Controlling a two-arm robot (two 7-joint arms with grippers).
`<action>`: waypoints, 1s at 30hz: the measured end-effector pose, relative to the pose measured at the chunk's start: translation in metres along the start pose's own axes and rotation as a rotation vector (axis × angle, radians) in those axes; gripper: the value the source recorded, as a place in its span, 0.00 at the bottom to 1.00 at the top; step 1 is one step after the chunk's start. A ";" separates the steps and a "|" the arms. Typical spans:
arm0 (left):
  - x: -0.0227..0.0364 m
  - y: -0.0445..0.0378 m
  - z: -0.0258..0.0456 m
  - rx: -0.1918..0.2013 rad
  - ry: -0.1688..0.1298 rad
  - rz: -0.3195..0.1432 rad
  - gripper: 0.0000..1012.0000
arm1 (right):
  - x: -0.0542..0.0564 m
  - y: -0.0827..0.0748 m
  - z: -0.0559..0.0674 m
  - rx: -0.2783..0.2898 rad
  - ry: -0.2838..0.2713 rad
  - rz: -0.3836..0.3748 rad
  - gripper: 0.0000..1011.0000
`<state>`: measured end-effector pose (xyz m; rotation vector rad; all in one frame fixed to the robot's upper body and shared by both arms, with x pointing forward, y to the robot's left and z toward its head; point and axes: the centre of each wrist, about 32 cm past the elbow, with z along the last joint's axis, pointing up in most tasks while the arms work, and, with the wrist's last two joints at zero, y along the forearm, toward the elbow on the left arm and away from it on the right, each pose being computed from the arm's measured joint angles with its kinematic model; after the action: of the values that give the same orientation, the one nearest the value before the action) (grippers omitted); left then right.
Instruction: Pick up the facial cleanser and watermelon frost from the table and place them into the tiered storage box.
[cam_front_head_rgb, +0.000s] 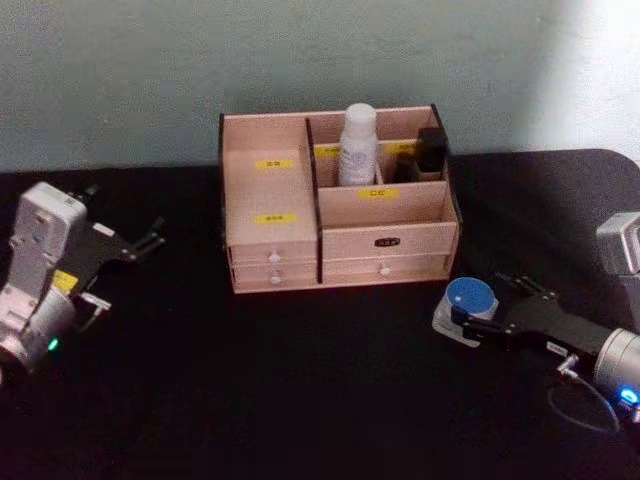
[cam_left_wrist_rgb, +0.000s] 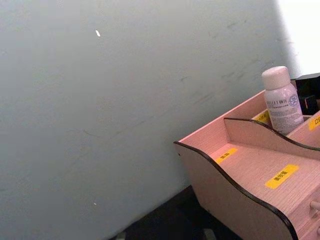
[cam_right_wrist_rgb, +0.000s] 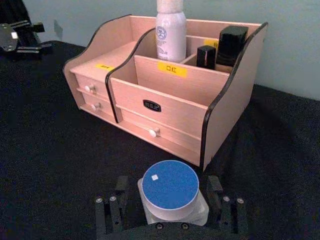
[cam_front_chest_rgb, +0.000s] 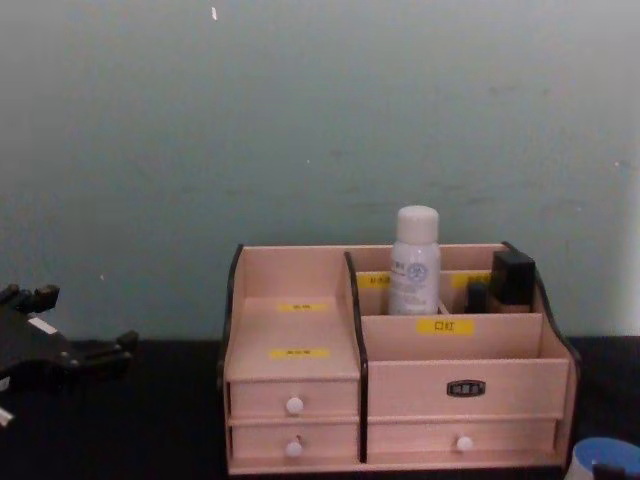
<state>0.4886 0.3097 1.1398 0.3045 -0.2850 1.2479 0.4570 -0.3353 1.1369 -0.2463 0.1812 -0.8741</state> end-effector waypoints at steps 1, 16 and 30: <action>0.0000 0.0000 0.0000 0.000 0.000 0.000 0.99 | 0.000 0.001 0.000 -0.004 0.004 0.000 0.99; 0.0000 0.0000 0.0000 0.000 0.000 0.000 0.99 | 0.000 0.006 0.000 -0.023 0.014 0.001 0.99; 0.0000 0.0000 0.0000 0.000 0.000 0.000 0.99 | 0.001 0.008 -0.001 -0.029 0.012 -0.007 0.99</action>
<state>0.4886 0.3097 1.1398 0.3045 -0.2851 1.2479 0.4631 -0.3311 1.1332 -0.2692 0.2048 -0.8810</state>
